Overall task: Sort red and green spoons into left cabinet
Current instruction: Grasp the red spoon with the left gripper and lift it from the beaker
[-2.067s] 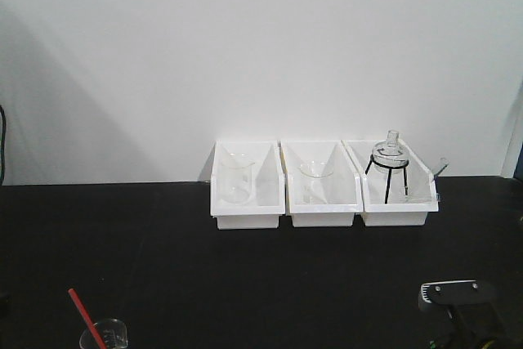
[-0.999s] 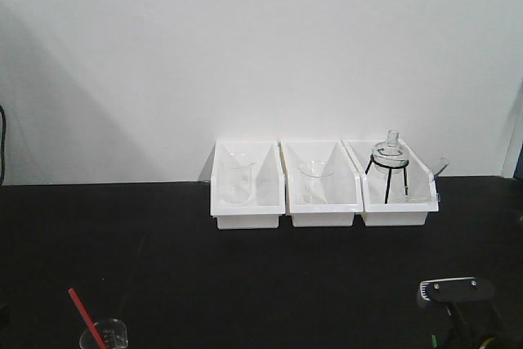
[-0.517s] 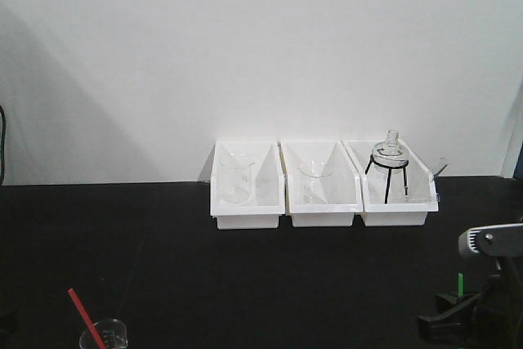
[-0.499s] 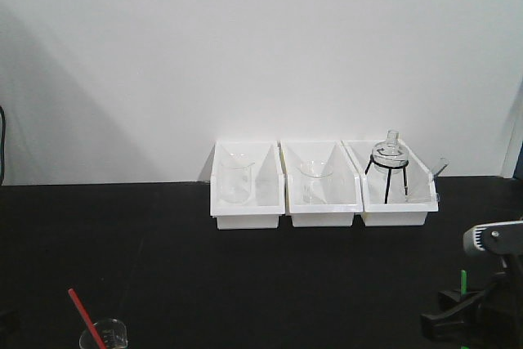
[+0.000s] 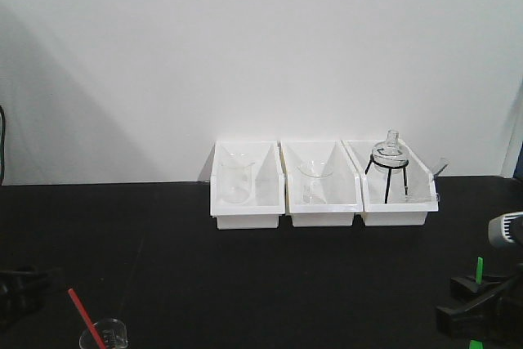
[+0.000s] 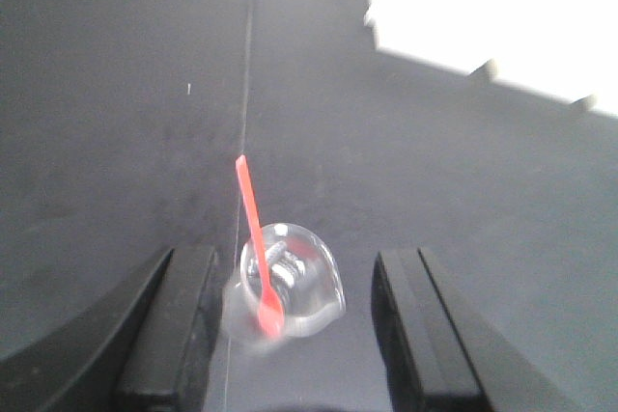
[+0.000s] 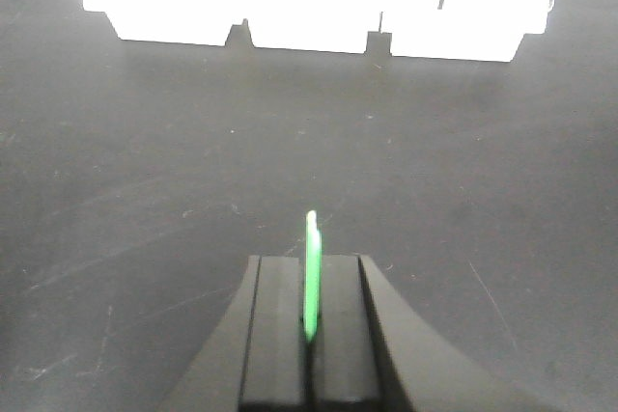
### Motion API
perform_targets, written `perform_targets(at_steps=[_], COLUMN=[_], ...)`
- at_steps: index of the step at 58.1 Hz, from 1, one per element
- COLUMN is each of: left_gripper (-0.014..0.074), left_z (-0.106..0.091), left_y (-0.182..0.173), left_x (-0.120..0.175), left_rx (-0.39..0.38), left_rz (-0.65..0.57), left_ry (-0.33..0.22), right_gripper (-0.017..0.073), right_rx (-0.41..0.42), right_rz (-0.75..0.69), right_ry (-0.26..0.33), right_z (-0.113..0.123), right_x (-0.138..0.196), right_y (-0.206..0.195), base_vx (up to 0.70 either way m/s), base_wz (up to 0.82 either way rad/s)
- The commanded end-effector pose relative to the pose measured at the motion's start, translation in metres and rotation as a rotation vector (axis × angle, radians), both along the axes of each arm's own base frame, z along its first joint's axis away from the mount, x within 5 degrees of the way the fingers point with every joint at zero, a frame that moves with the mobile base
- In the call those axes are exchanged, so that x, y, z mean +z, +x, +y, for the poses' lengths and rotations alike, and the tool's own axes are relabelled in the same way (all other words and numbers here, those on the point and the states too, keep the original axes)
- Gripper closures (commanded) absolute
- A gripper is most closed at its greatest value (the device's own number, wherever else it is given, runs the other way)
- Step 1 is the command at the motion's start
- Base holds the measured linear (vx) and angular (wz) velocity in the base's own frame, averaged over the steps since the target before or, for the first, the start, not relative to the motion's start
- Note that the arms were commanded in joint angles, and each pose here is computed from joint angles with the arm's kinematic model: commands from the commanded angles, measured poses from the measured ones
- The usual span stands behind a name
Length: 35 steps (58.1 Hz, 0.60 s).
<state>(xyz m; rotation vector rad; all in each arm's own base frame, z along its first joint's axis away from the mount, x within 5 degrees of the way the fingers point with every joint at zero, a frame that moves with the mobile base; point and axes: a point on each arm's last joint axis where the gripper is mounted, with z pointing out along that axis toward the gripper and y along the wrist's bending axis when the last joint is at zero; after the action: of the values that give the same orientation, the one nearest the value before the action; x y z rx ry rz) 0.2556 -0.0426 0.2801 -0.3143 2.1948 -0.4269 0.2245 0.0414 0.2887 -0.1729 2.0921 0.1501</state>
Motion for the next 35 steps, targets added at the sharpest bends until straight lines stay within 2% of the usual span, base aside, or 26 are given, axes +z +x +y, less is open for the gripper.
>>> perform_targets(at_steps=[1,12,22,35], left_gripper=[0.0101,0.0102,0.0102,0.0102], left_z=[-0.003,-0.009,-0.011,-0.013], left_y=[0.026,0.056,0.065,0.076], left_x=[0.018,-0.002,-0.024,-0.041], left_rx=[0.027,0.006,0.003,0.013], left_rz=[-0.09,0.031,0.107,0.121], left_ry=[-0.027,-0.018,-0.008,0.001], right_gripper=[0.0564,0.0564,0.0564,0.0564], right_rx=[-0.008,-0.008,-0.008,-0.008], right_rz=[-0.117,-0.117,-0.118,-0.118], right_ry=[0.014,0.012,0.013,0.013], right_z=[-0.001,-0.001,-0.001,-0.001], right_x=[0.02,0.02,0.021,0.021], right_y=[0.002,0.002,0.002,0.002], base_vx=[0.0,0.0,0.0,0.0], base_wz=[0.0,0.0,0.0,0.0])
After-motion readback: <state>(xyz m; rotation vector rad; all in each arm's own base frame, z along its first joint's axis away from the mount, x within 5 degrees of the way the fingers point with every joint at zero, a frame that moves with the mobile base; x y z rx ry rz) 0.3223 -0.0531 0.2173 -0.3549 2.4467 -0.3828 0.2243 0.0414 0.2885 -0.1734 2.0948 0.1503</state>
